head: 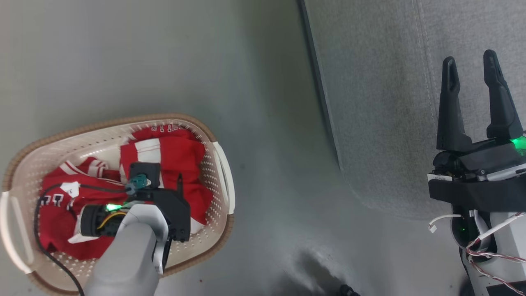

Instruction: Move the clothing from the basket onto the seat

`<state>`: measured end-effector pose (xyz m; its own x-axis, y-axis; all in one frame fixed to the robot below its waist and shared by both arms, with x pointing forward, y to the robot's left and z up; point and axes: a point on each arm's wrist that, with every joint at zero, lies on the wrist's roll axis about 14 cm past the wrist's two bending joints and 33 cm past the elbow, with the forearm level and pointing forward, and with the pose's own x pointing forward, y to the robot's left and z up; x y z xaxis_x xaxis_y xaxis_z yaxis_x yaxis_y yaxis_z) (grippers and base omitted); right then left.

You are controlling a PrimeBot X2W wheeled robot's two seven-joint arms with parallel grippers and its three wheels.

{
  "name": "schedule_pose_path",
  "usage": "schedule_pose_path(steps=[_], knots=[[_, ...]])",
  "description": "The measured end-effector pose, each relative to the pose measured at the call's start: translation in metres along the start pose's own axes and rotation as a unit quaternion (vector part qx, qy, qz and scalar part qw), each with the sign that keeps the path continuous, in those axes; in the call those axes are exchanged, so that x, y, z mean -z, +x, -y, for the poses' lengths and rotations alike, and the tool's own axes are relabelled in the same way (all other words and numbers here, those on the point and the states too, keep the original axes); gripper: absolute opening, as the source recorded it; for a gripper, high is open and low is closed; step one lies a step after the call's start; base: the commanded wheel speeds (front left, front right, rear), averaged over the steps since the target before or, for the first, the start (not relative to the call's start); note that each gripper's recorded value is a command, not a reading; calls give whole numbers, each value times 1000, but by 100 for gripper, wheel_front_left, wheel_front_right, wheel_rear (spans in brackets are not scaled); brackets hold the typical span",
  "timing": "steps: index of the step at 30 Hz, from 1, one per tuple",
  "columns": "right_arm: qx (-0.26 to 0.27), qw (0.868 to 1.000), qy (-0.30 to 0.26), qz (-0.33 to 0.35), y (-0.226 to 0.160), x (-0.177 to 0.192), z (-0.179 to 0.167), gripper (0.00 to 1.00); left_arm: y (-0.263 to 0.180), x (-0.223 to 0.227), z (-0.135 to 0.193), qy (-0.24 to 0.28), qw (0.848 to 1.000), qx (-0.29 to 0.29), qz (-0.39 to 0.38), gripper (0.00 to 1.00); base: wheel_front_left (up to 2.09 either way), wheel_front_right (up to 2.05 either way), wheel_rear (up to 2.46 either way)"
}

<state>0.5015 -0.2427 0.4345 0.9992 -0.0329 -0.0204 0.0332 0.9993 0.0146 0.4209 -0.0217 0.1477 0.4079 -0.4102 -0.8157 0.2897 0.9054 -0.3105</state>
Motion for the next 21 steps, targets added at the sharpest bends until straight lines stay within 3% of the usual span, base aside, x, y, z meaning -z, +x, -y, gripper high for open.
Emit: schedule_pose_path(steps=[17,19,21], knots=[[-1,999,-22,-30,13,39,8,100,48,59,-13,-70,992,-20,-103,100,0,0,0],[-4,999,-23,-26,15,37,6,100,48,63,-13,-70,991,-21,-112,0,0,0,0],[-7,999,-25,-26,16,38,5,100,48,65,-14,-70,990,-22,-118,0,0,0,0]])
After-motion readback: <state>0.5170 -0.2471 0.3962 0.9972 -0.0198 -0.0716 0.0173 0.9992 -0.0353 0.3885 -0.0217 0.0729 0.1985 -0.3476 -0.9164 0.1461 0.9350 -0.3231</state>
